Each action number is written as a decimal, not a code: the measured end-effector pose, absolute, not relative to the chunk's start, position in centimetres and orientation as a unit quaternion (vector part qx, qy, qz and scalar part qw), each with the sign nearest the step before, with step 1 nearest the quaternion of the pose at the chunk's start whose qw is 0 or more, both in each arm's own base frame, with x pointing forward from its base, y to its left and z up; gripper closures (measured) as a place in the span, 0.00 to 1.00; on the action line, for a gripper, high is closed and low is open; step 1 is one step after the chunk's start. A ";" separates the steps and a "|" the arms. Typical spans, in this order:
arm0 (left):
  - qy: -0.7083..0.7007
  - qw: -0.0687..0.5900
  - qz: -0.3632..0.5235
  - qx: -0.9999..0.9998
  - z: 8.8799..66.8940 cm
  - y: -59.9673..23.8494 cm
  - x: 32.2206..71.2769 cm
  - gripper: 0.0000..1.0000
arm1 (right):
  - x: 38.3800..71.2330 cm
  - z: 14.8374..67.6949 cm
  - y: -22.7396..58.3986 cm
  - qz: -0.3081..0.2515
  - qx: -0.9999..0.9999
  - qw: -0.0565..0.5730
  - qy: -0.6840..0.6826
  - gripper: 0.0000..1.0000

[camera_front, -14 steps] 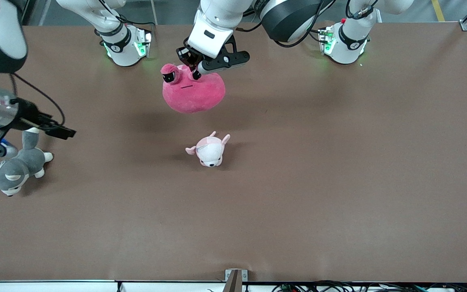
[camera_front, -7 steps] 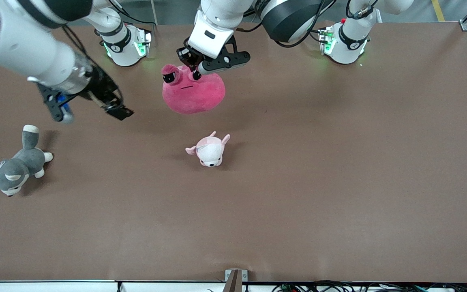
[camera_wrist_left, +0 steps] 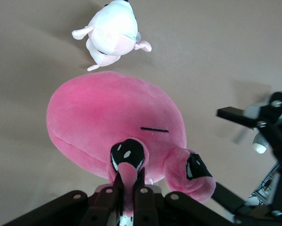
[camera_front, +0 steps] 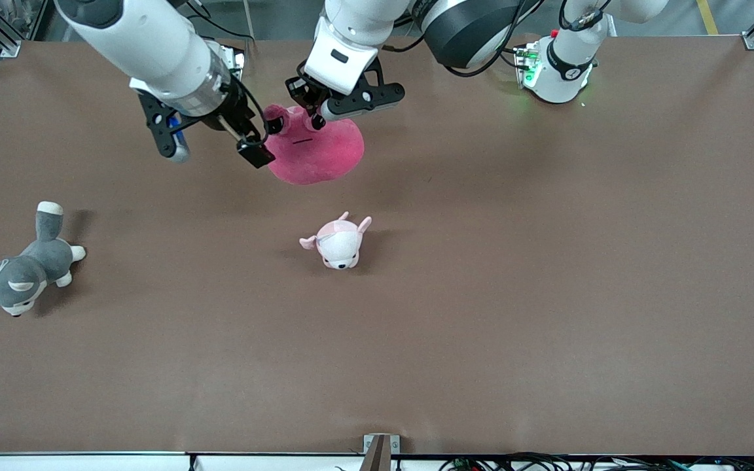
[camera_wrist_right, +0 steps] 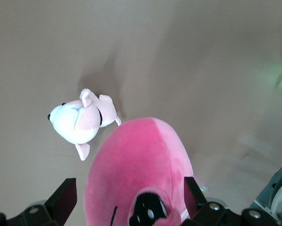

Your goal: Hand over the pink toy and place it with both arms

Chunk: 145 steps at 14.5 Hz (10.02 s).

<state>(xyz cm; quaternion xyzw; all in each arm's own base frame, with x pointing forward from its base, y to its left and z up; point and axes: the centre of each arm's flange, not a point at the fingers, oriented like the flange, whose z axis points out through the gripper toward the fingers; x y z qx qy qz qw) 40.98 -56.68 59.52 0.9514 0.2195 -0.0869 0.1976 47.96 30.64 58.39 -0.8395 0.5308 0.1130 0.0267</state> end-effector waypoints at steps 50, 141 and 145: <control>-0.081 -0.006 -0.009 0.997 65.0 -12.0 52.5 0.00 | 58.0 32.4 -7.9 0.178 -0.874 0.150 0.426 0.79; -0.011 0.001 0.036 0.999 65.4 0.9 55.4 0.00 | 51.3 67.3 0.3 0.039 -0.999 0.016 0.013 0.00; -0.016 0.001 0.036 0.999 65.4 0.4 55.4 0.00 | 51.4 67.4 0.3 0.038 -0.999 0.016 0.013 0.00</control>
